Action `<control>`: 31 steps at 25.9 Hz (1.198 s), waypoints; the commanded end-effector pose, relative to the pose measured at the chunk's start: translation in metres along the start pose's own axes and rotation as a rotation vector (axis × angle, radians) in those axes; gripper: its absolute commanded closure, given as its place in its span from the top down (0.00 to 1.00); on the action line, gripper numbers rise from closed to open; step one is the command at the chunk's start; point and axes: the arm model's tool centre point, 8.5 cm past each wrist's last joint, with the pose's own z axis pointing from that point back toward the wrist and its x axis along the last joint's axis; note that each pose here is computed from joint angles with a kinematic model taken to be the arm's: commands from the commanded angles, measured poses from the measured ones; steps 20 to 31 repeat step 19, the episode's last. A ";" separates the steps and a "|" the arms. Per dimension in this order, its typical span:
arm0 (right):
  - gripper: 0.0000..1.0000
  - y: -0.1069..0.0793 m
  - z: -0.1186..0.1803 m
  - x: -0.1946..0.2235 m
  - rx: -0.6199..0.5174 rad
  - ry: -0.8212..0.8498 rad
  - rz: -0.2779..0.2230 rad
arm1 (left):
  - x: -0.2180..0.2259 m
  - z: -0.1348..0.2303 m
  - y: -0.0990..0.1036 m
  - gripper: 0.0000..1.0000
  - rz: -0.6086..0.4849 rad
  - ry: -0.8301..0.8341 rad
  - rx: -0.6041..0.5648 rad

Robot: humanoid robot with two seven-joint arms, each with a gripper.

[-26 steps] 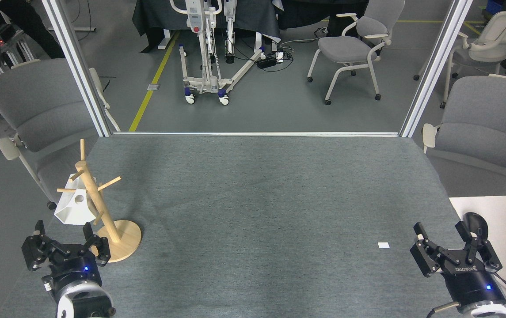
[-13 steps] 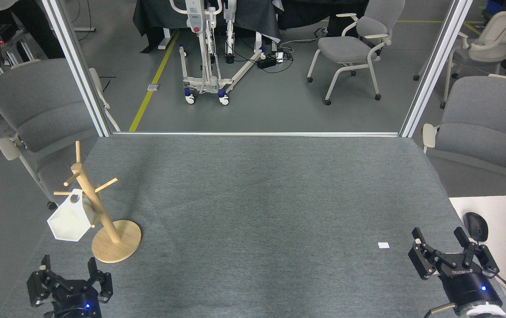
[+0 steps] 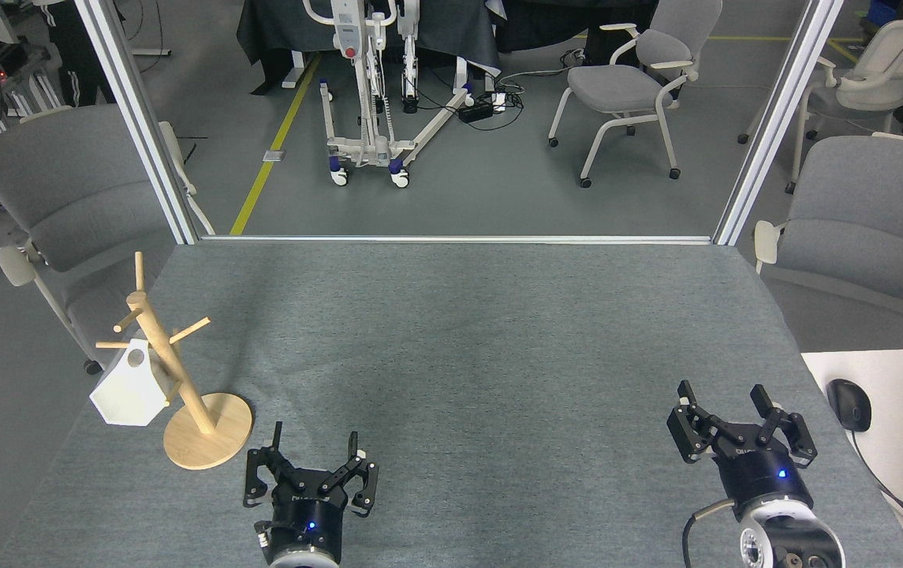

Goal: Hang cup on storage rack

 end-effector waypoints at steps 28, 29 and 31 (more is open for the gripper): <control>1.00 -0.001 -0.004 0.020 -0.029 0.008 -0.089 | 0.019 -0.013 0.053 0.99 0.265 -0.144 0.172; 1.00 -0.001 -0.004 0.020 -0.029 0.008 -0.089 | 0.019 -0.013 0.053 0.99 0.265 -0.144 0.172; 1.00 -0.001 -0.004 0.020 -0.029 0.008 -0.089 | 0.019 -0.013 0.053 0.99 0.265 -0.144 0.172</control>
